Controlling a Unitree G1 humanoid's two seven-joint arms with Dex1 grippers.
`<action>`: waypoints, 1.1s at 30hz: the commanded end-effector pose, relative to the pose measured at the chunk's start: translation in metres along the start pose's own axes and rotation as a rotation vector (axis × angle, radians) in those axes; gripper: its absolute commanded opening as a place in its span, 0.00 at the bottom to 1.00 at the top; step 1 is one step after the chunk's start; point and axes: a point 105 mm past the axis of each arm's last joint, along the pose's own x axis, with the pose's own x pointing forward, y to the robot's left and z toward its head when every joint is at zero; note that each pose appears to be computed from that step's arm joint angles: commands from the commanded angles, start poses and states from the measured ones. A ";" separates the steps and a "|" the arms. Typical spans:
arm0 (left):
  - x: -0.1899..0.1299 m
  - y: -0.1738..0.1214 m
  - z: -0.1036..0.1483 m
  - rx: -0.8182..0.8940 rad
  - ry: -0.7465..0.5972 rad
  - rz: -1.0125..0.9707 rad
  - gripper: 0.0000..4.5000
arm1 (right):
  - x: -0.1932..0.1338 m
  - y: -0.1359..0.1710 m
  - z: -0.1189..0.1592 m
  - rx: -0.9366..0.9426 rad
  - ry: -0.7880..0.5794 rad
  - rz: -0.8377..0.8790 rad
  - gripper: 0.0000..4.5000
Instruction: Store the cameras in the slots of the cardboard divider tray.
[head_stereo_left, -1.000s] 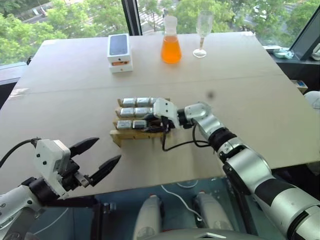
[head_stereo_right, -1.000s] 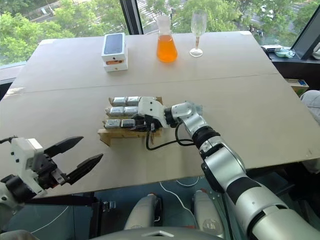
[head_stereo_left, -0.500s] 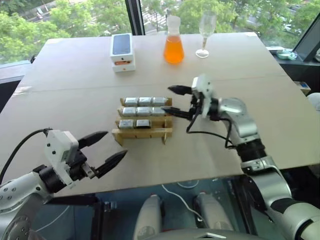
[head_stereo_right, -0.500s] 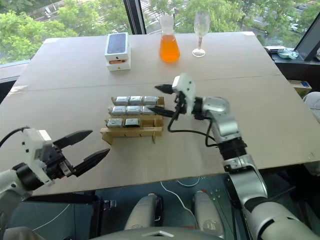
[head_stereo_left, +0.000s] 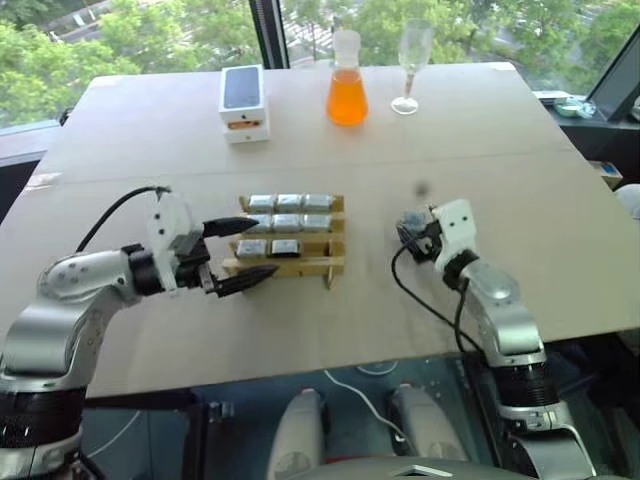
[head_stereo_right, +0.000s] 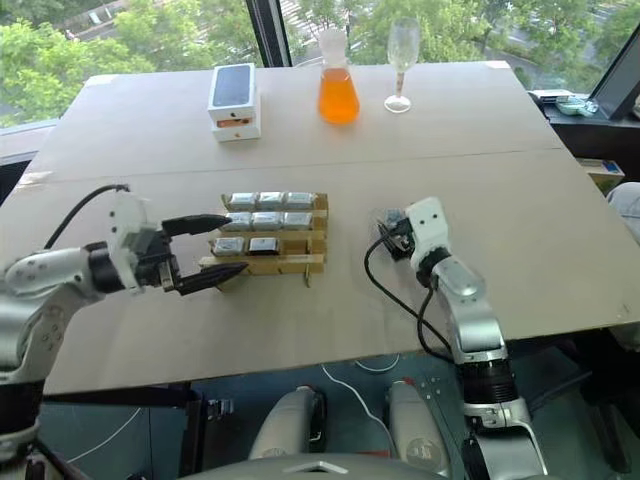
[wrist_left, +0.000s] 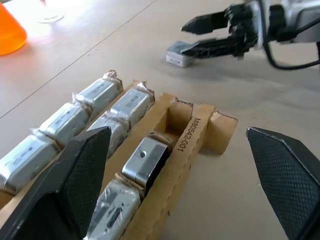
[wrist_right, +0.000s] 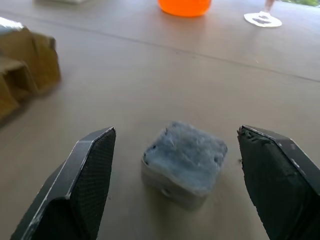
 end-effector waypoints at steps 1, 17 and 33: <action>-0.002 0.006 0.011 0.054 -0.001 -0.047 1.00 | 0.002 0.000 0.002 0.007 -0.001 -0.078 0.86; 0.007 0.018 0.014 0.131 0.028 -0.143 1.00 | 0.025 0.011 -0.023 0.244 0.117 -0.159 0.86; 0.051 0.033 0.035 0.158 -0.035 -0.241 1.00 | 0.011 0.048 0.028 -0.489 -0.188 0.402 0.45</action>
